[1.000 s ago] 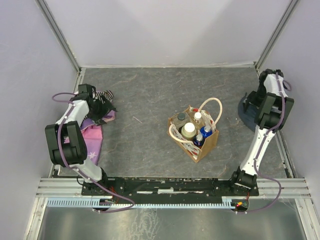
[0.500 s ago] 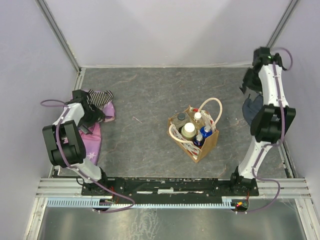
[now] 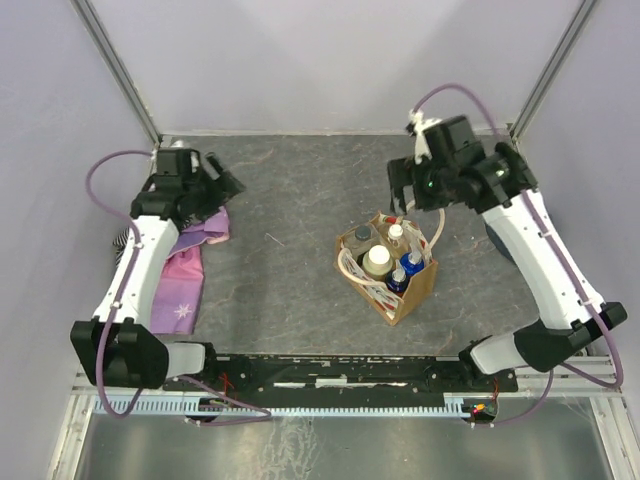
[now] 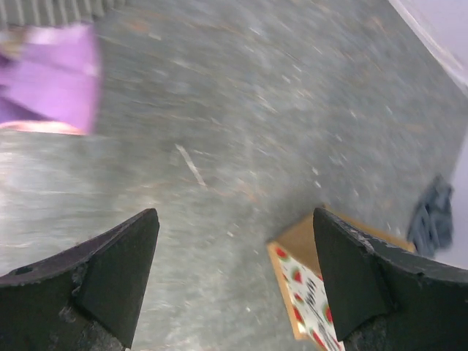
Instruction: Take the personal care products out of the canvas bag
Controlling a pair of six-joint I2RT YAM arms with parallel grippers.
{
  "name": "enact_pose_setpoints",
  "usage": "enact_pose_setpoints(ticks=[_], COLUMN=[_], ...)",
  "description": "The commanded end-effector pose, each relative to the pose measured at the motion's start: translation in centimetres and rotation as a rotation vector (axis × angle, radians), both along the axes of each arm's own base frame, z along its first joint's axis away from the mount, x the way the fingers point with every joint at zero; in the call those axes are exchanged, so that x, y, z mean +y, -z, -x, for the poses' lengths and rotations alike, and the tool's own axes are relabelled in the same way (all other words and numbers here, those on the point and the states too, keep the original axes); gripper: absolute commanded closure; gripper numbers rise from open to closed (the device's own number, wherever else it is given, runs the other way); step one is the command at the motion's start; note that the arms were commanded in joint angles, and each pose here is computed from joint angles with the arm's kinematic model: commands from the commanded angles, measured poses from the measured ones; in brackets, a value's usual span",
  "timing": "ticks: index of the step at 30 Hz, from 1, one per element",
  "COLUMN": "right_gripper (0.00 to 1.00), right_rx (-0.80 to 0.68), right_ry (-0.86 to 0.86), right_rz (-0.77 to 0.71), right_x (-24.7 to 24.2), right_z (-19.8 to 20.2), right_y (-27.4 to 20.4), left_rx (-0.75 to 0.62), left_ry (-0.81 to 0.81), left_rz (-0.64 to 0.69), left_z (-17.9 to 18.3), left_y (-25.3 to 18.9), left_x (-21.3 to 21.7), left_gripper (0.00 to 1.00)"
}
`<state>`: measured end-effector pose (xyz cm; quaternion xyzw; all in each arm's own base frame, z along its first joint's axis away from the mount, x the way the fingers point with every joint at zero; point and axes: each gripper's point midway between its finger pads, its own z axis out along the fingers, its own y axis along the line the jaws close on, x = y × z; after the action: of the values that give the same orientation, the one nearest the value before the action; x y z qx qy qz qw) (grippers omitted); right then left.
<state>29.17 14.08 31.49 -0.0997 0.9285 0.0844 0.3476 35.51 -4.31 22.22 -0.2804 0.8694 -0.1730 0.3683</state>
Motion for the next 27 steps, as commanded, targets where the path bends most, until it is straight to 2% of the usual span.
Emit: enact_pose_setpoints(ticks=[1, 4, 8, 13, 16, 21, 27], right_gripper=[0.02, 0.07, 0.17, 0.15, 0.15, 0.13, 0.13], right_rx=[0.126, 0.163, 0.167, 0.159, 0.168, 0.134, 0.172], right_ry=[-0.143, -0.176, -0.173, -0.205, -0.205, -0.174, -0.149], right_rz=[0.022, 0.019, 0.065, 0.098, 0.107, 0.126, 0.203], right_x=[1.9, 2.5, 2.2, 2.8, 3.2, 3.4, 2.8], right_z=[3.1, 3.9, 3.1, 1.6, 0.9, -0.9, -2.1], right_y=[4.6, 6.9, 9.5, 12.0, 12.9, 13.9, 16.8], left_rx=[-0.079, -0.094, -0.059, -0.064, -0.048, -0.037, -0.019], left_ry=[0.261, 0.4, 0.502, 0.588, 0.619, 0.617, 0.636], left_rz=[0.128, 0.112, 0.088, 0.088, 0.058, 0.048, 0.047], left_z=[1.1, 2.9, 4.4, 5.8, 6.5, 7.1, 8.7], left_y=[-3.6, -4.2, -3.4, -3.4, -3.3, -3.0, -2.9], left_x=[-9.9, -16.4, -21.8, -26.9, -28.4, -28.5, -28.4], left_gripper=[0.11, 0.15, 0.17, 0.17, 0.16, 0.16, 0.16])
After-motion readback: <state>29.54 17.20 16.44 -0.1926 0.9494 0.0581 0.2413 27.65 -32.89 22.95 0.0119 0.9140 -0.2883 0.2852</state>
